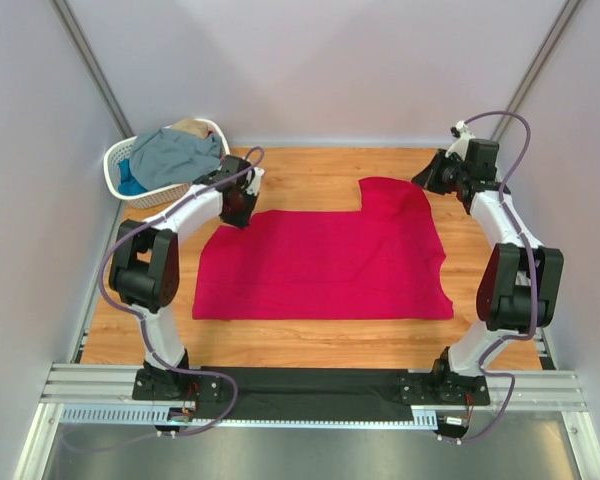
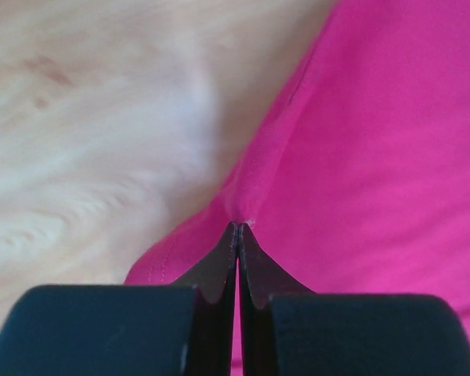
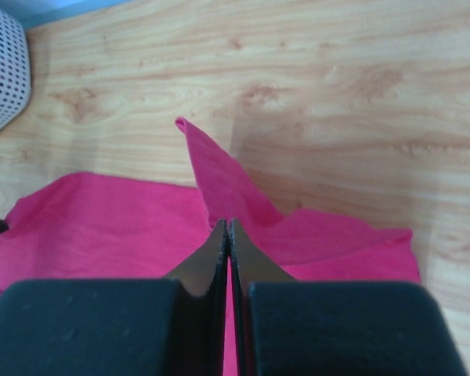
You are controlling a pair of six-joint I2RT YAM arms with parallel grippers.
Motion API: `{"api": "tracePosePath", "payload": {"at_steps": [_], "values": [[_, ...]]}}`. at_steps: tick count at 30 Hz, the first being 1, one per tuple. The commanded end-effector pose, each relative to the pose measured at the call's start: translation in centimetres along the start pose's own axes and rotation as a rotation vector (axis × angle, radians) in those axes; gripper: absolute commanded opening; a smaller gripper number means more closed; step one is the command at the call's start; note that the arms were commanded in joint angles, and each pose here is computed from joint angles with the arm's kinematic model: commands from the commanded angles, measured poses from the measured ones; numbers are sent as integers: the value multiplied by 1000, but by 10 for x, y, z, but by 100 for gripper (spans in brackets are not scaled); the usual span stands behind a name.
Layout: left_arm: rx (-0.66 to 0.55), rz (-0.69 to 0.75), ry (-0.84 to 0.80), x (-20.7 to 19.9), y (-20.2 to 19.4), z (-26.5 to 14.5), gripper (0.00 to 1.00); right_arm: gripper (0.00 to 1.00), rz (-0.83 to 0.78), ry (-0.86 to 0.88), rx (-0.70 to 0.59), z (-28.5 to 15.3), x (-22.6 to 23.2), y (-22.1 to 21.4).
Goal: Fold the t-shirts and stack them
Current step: Fold the tshirt
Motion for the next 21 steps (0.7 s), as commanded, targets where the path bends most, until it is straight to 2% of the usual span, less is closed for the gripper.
{"api": "tracePosePath", "payload": {"at_steps": [1, 2, 3, 5, 6, 8, 10, 14, 17, 21], "values": [[-9, -37, 2, -34, -8, -24, 3, 0, -15, -58, -2, -22, 3, -5], [42, -36, -14, -47, -24, -20, 5, 0, -10, -75, 3, -24, 1, -6], [71, -16, -14, -59, -31, -18, 11, 0, -9, -97, 0, -27, -1, -6], [139, -21, -39, -72, -50, -18, 27, 0, 10, -122, 19, -30, -4, -10], [148, -22, -27, -73, -53, -22, 34, 0, 16, -126, 24, -31, -4, -12], [151, -25, 9, -67, -57, -29, 40, 0, 32, -127, 44, -32, -3, -14], [92, -34, 40, -60, -45, -44, 45, 0, 41, -126, 58, -31, -3, -16], [-13, -72, 20, -51, -15, -60, 48, 0, 55, -116, 75, -29, -3, -20], [-5, -47, 29, -39, -12, -49, 48, 0, 56, -118, 82, -28, -5, -23], [46, -111, -67, -23, -21, -23, 42, 0, 52, -121, 88, -29, -6, -26]]}}
Point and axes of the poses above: each gripper's point midway between its finger pads, its own z axis out along the fingers, its own x axis along the line the jaws close on, y = z × x, the point moved 2 cm from there along -z, back along the fingers, and after that the axes turned 13 degrees about z, right-handed, at the moved point
